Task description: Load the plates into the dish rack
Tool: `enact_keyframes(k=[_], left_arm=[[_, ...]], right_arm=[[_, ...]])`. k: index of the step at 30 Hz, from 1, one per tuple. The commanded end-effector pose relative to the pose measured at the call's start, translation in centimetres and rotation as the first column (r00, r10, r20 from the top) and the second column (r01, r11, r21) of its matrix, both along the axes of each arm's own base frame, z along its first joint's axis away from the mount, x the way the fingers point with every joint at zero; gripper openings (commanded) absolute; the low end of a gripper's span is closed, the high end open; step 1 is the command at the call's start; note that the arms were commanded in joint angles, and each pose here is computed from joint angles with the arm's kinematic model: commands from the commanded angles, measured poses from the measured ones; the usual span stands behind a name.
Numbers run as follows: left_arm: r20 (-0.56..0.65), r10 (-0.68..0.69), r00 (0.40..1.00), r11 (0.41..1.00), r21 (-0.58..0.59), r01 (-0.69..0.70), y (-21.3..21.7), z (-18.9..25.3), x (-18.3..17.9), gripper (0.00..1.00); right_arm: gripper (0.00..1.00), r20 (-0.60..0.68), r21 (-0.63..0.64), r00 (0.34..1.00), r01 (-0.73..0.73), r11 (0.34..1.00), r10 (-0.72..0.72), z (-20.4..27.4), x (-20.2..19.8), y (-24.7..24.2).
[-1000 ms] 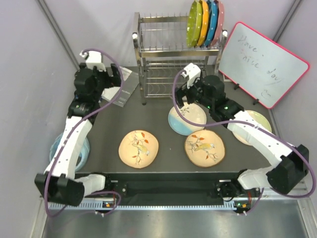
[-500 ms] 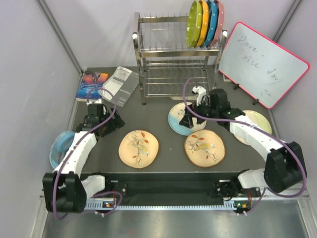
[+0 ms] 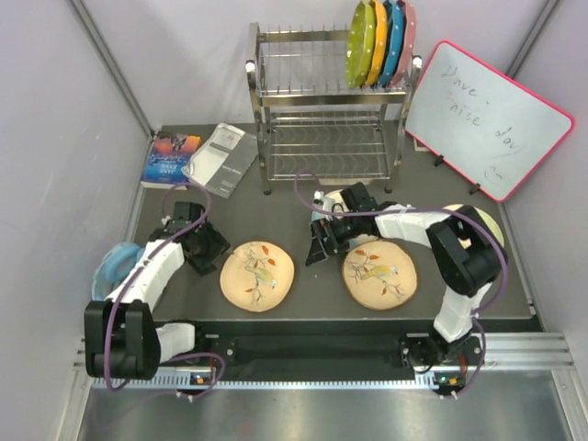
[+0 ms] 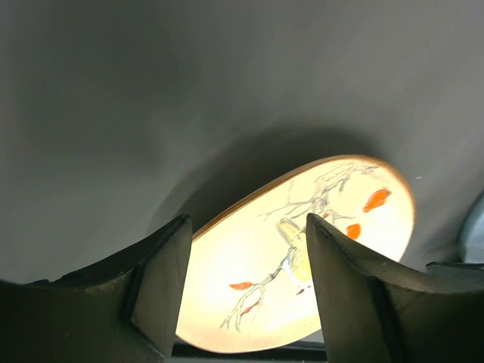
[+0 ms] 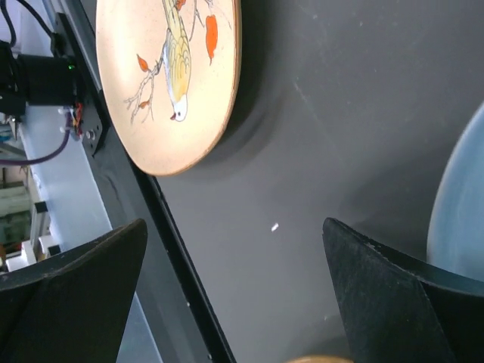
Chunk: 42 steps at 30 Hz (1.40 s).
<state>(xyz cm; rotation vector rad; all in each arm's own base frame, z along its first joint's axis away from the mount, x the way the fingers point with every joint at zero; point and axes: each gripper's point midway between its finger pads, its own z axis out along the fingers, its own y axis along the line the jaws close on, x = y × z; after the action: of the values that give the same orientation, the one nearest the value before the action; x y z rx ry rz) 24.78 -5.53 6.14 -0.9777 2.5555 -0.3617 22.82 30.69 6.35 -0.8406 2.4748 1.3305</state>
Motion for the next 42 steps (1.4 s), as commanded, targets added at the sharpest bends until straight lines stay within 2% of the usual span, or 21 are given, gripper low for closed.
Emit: enact_keyframes(k=[1, 6, 8, 12, 16, 18, 24, 31, 38, 42], left_arm=[[-0.067, 0.038, 0.997, 0.999, 0.026, -0.037, 0.0, -0.5, -1.9, 0.68], [-0.131, 0.040, 0.991, 0.998, 0.043, -0.035, -0.1, -1.8, -3.8, 0.68], [-0.157, 0.038, 0.987, 0.999, 0.044, -0.031, -0.1, -2.5, -4.6, 0.61], [-0.204, 0.047, 0.978, 0.998, 0.053, -0.037, 0.1, -4.0, -5.9, 0.58], [-0.211, 0.023, 0.977, 1.000, 0.000, -0.024, -0.8, -4.7, -6.2, 0.52], [-0.208, 0.013, 0.978, 1.000, -0.023, -0.018, -1.2, -5.1, -6.1, 0.45], [-0.195, 0.008, 0.981, 0.998, -0.060, -0.020, -1.9, -5.4, -5.7, 0.40], [-0.167, 0.002, 0.986, 0.997, -0.075, -0.015, -2.3, -5.6, -4.9, 0.39], [-0.133, -0.004, 0.991, 0.998, -0.069, -0.005, -2.3, -5.4, -4.2, 0.39], [-0.104, -0.008, 0.995, 0.997, -0.073, 0.001, -2.4, -5.3, -3.6, 0.39]], right_arm=[[1.00, 0.031, 0.109, 0.999, -0.023, 0.994, 0.019, 2.2, 1.7, 3.1], [1.00, 0.009, 0.127, 1.000, 0.006, 0.992, -0.007, 1.6, 2.9, 5.5], [1.00, -0.016, 0.142, 1.000, 0.022, 0.990, -0.019, 1.5, 3.2, 6.6], [1.00, -0.023, 0.137, 1.000, -0.001, 0.991, 0.004, 1.2, 2.6, 8.0], [1.00, -0.062, 0.070, 0.998, 0.005, 0.998, 0.000, -0.5, 1.6, 7.8], [0.98, -0.093, 0.056, 0.996, 0.001, 0.998, 0.004, -1.2, 0.8, 7.7], [0.96, -0.150, 0.052, 0.988, -0.021, 0.998, 0.028, -2.1, -0.3, 8.2], [0.85, -0.181, 0.161, 0.983, -0.002, 0.987, 0.031, -0.7, 0.3, 10.9], [0.67, -0.177, 0.194, 0.982, -0.028, 0.981, 0.063, 0.1, -0.2, 12.2], [0.64, -0.180, 0.201, 0.980, -0.044, 0.979, 0.081, 0.2, -0.6, 12.1]])
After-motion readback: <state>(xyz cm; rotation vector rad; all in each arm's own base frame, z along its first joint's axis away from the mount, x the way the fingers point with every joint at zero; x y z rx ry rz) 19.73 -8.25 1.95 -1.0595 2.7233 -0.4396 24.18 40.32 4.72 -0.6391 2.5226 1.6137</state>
